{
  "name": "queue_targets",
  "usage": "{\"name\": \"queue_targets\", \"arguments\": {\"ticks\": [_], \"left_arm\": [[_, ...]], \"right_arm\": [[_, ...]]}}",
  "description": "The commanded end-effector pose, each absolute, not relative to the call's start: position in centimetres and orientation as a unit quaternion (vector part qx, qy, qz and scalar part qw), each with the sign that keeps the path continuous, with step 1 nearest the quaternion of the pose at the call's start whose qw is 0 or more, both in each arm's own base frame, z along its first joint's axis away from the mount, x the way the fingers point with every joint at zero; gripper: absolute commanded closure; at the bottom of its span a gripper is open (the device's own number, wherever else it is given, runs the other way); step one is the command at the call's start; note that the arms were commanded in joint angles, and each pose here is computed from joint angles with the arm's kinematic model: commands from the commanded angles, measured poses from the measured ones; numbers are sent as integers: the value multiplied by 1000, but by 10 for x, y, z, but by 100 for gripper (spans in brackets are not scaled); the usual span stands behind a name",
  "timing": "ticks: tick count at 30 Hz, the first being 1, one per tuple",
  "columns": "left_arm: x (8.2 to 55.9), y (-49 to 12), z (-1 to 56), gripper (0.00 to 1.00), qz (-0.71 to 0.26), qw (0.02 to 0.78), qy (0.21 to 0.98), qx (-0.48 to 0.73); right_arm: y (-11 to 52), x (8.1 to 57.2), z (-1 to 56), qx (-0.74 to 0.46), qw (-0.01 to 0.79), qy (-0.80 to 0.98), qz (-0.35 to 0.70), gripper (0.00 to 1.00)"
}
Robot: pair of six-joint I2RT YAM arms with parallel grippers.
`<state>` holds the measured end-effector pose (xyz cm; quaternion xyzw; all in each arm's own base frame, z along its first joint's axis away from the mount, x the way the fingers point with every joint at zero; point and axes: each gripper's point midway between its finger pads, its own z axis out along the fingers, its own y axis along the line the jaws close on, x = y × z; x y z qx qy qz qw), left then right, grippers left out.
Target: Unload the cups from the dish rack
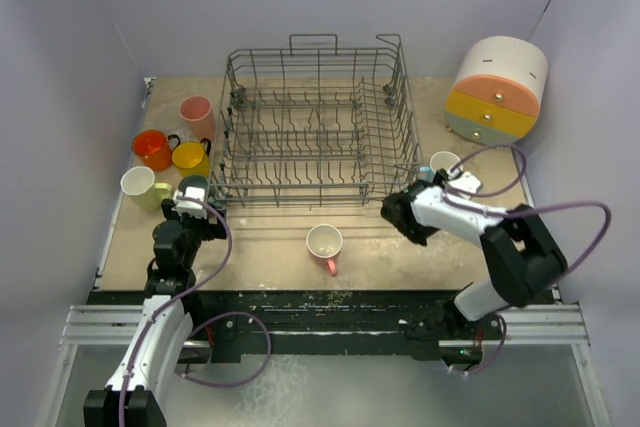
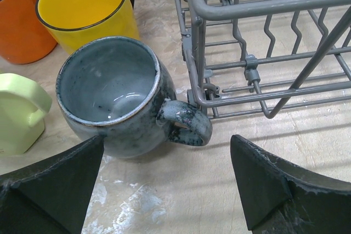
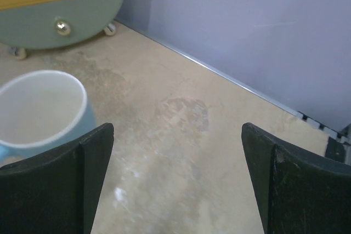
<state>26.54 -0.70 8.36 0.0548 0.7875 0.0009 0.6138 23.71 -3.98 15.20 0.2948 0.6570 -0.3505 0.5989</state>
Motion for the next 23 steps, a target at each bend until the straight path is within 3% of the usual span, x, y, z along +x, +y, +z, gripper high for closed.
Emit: {"name": "queue_targets", "arguments": {"ticks": [1, 5, 10, 17, 23], "left_arm": [[273, -6, 106, 1, 3, 643, 765, 50], [273, -6, 107, 1, 3, 643, 764, 50], [273, -6, 106, 1, 2, 643, 764, 51], [274, -6, 106, 1, 3, 643, 764, 50], [273, -8, 106, 1, 1, 644, 763, 53]], "right_arm": [[-28, 302, 194, 306, 672, 580, -344, 0], [-24, 339, 225, 323, 659, 567, -373, 0], [-35, 349, 249, 352, 656, 550, -379, 0], [-43, 313, 235, 331, 648, 571, -380, 0], [-33, 260, 200, 319, 648, 613, -319, 0]]}}
